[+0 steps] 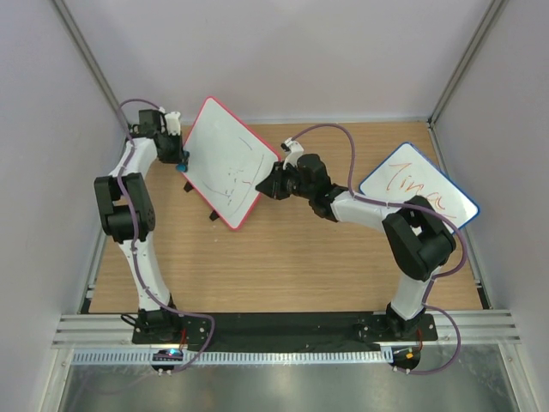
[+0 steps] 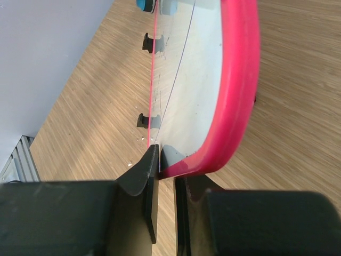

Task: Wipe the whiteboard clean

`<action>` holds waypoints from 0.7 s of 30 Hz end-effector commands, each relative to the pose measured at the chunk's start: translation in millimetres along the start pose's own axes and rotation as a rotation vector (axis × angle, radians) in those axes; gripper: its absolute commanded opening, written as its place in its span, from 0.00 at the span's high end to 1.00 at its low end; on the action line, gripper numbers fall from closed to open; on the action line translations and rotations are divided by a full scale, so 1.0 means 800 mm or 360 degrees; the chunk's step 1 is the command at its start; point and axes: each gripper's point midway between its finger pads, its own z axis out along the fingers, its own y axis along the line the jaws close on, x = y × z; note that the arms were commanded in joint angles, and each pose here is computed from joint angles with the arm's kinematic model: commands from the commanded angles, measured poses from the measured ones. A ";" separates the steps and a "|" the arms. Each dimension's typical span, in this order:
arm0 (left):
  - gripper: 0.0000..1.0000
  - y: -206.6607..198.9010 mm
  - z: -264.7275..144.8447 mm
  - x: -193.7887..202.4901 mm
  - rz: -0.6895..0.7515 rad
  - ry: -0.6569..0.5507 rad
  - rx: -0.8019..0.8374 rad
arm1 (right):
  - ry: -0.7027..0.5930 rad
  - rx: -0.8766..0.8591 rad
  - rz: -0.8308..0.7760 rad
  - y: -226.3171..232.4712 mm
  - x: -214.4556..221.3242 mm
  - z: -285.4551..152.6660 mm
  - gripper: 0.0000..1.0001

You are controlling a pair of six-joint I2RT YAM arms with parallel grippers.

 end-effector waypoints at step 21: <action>0.99 -0.204 0.009 0.076 0.0130 0.0185 0.0675 | 0.0183 0.0024 -0.0228 -0.005 0.037 -0.008 0.99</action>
